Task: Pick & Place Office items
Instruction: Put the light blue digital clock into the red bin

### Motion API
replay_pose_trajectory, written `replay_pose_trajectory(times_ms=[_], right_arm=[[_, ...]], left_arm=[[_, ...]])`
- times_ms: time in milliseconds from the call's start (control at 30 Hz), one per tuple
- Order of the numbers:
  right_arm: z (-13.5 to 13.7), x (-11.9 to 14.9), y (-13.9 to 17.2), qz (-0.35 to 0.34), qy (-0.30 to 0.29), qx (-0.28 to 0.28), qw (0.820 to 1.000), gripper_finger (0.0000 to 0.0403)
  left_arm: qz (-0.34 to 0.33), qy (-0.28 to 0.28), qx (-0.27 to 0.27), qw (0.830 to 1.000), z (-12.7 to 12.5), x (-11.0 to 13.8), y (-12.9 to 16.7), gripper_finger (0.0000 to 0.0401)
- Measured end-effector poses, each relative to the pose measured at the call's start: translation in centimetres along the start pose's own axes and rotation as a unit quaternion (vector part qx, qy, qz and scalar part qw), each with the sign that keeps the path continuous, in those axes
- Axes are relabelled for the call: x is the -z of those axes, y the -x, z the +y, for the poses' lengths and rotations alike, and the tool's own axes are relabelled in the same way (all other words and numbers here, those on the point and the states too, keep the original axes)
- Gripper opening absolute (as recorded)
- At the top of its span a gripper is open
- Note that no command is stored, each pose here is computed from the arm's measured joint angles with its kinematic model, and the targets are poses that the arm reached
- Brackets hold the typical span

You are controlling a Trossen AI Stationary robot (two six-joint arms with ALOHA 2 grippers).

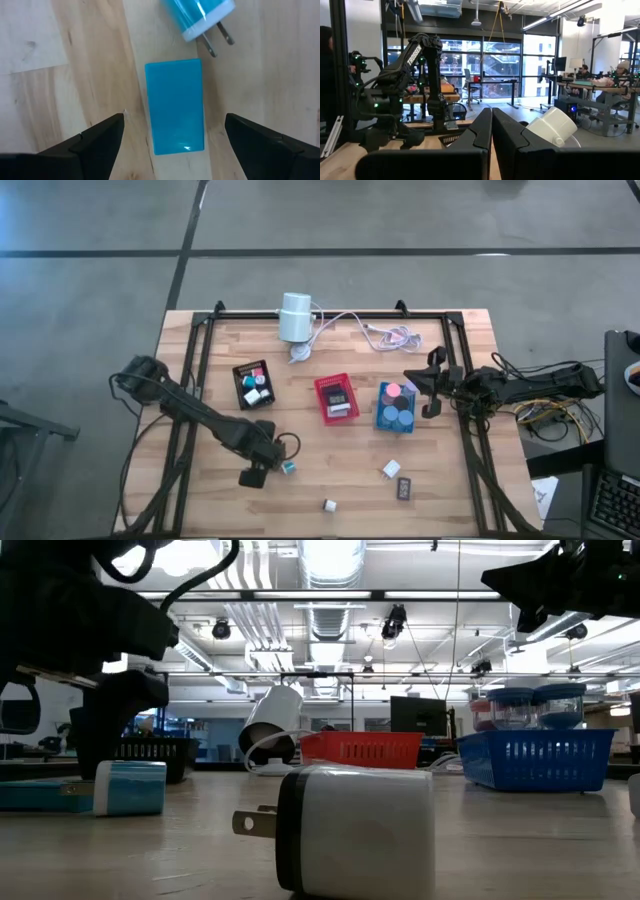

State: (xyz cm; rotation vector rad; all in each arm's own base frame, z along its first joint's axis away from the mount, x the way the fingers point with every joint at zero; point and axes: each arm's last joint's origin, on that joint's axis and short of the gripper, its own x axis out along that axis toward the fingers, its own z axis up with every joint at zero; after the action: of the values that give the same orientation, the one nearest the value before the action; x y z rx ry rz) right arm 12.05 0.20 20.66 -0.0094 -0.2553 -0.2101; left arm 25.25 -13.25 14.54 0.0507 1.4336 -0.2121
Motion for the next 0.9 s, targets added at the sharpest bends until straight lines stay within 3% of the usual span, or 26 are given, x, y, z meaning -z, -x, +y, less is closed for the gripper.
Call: replay_pose_trajectory(times_ms=[300, 433, 667, 900], right_arm=[[0.0, 0.0, 0.0, 0.0, 0.002, 0.0, 1.0, 0.0008], [0.0, 0.0, 0.0, 0.0, 0.002, 0.0, 1.0, 0.0008], [0.0, 0.0, 0.0, 0.001, 0.002, 0.0, 1.0, 0.0008], [0.0, 0.0, 0.0, 0.002, 0.002, 0.0, 1.0, 0.0008]], left_arm=[[0.015, -0.011, -0.006, 1.0, 0.0, -0.1, -1.1, 0.0334], [0.017, -0.009, -0.006, 1.0, 0.2, -0.1, -1.1, 0.0278], [0.019, -0.012, -0.007, 1.0, 0.2, -0.1, -1.1, 0.0128], [0.021, -0.032, 0.027, 0.999, 0.3, 0.5, 0.4, 0.0123]])
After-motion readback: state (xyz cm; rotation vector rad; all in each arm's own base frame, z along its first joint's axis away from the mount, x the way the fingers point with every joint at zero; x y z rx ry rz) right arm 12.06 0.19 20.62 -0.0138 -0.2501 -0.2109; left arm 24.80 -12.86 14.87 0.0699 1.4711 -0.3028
